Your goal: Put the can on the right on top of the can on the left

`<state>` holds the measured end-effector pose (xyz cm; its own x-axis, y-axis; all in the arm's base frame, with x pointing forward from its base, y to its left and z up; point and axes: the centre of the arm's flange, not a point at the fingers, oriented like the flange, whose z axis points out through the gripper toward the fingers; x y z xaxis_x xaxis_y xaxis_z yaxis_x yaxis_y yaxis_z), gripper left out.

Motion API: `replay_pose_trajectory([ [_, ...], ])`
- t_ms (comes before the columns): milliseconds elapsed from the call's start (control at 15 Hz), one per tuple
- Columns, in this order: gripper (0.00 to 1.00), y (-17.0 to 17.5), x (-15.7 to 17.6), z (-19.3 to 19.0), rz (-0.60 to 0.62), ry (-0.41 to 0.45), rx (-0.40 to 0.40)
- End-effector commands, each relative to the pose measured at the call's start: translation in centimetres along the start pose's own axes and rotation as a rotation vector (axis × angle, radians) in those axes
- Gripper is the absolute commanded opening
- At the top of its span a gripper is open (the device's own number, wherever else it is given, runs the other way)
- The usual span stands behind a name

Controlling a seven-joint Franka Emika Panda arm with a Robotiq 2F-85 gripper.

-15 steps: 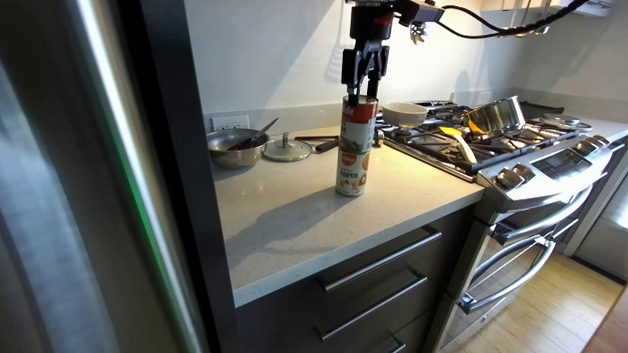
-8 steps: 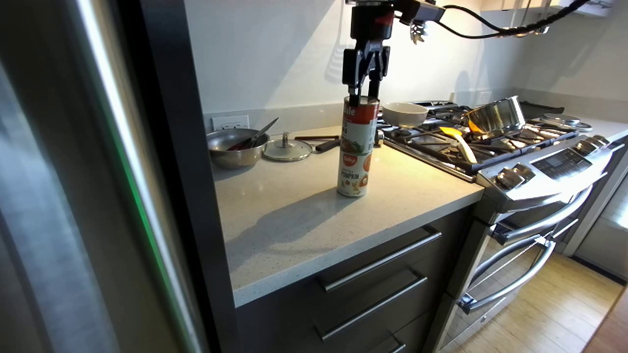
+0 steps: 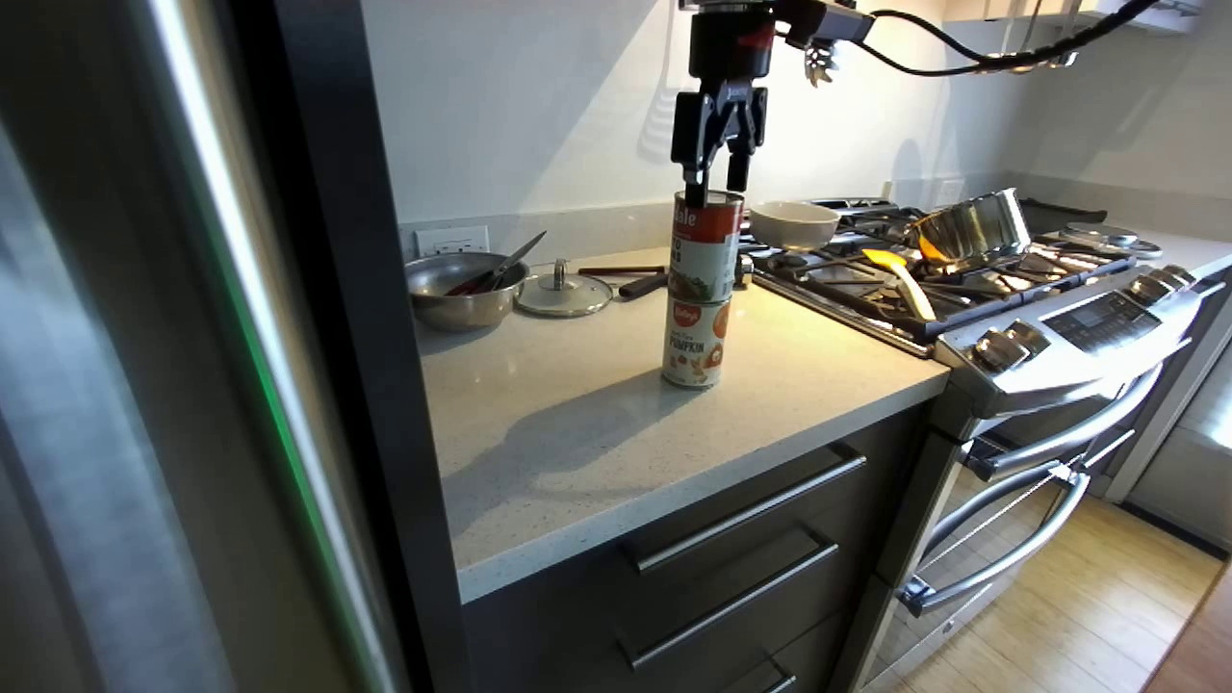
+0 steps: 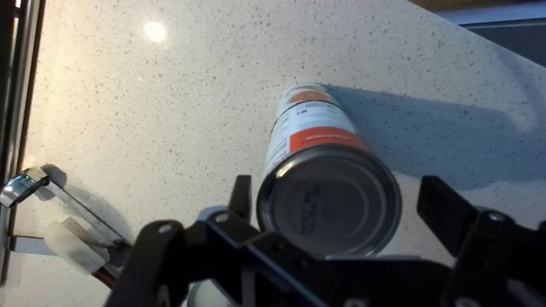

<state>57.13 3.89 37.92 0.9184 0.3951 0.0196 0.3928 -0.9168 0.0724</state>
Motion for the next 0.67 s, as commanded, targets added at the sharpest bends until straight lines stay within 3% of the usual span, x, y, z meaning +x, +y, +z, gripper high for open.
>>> replay_pose_trajectory([
  [0,1.0,-0.1,-0.6,-0.2,0.012,-0.029,-0.001],
  [600,1.0,0.1,-1.2,-2.4,0.017,-0.004,-0.038],
])
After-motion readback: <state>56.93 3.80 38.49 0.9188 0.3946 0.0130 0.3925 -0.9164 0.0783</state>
